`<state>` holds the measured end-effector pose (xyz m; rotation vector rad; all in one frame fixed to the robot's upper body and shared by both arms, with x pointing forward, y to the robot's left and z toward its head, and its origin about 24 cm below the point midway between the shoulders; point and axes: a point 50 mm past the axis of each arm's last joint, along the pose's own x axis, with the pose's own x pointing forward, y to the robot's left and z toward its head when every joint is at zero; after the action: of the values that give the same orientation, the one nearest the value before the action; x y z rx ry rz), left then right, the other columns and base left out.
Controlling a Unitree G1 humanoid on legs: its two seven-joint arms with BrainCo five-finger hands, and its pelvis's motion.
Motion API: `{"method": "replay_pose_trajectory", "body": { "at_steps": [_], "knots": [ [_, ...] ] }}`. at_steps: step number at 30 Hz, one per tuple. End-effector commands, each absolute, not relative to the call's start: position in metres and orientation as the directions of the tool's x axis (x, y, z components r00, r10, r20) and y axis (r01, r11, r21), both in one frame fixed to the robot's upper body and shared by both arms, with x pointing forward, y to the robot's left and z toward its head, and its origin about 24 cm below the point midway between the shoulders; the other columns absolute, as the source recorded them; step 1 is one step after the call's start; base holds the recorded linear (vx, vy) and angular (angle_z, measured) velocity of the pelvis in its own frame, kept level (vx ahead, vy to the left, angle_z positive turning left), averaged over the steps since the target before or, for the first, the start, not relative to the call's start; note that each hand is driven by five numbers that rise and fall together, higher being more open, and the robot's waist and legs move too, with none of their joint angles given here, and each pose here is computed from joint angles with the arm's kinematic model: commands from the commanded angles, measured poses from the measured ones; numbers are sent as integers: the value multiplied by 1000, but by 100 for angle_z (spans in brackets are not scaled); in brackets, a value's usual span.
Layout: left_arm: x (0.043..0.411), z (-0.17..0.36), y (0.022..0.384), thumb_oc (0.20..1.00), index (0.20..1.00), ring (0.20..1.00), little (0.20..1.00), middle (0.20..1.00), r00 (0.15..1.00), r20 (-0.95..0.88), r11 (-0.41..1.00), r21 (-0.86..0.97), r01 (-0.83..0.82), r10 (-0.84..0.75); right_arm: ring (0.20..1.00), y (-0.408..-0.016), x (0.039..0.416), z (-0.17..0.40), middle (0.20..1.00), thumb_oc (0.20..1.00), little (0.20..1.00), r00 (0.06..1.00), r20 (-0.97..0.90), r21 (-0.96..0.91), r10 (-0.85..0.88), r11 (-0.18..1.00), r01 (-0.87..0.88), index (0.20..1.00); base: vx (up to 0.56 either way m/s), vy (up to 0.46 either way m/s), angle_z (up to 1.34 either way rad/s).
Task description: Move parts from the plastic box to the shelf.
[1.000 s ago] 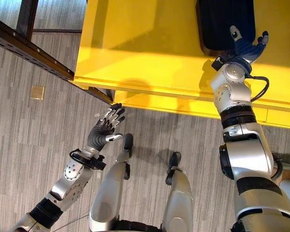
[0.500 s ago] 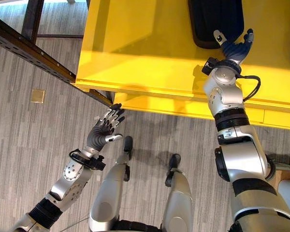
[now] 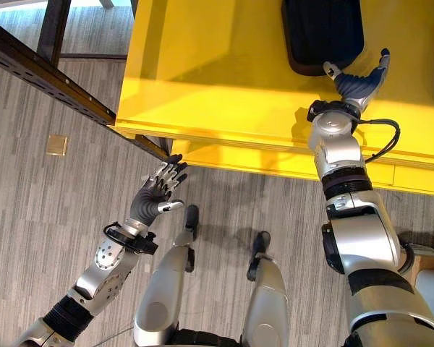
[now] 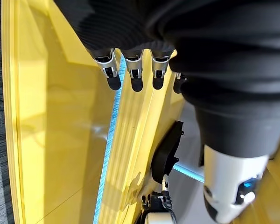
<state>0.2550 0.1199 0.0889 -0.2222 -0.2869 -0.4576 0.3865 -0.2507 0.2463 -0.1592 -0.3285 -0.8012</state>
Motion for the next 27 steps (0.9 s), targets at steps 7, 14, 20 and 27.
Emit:
{"method": "replay_pose_trajectory", "body": {
  "at_steps": [7, 14, 20, 27],
  "knots": [
    [239, 109, 118, 1000, 1000, 1000, 1000, 1000, 800, 477, 856, -168, 488, -363, 1000, -238, 358, 255, 1000, 1000, 1000, 592, 619, -112, -516, 689, 716, 1000, -14, 34, -3],
    [237, 103, 120, 1000, 1000, 1000, 1000, 1000, 813, 484, 868, -189, 459, -325, 1000, -196, 323, 266, 1000, 1000, 1000, 513, 855, -498, 79, 403, 768, 1000, -20, 29, -17],
    [237, 96, 129, 1000, 1000, 1000, 1000, 1000, 814, 473, 876, -160, 455, -337, 1000, -194, 320, 276, 1000, 1000, 1000, 530, 780, -596, 333, 134, 792, 1000, -27, -77, -3],
    [235, 94, 143, 1000, 1000, 1000, 1000, 1000, 809, 453, 877, -108, 467, -375, 1000, -202, 330, 292, 1000, 1000, 1000, 623, 689, -669, 369, -7, 744, 1000, -9, -71, 3]
  ]
}}
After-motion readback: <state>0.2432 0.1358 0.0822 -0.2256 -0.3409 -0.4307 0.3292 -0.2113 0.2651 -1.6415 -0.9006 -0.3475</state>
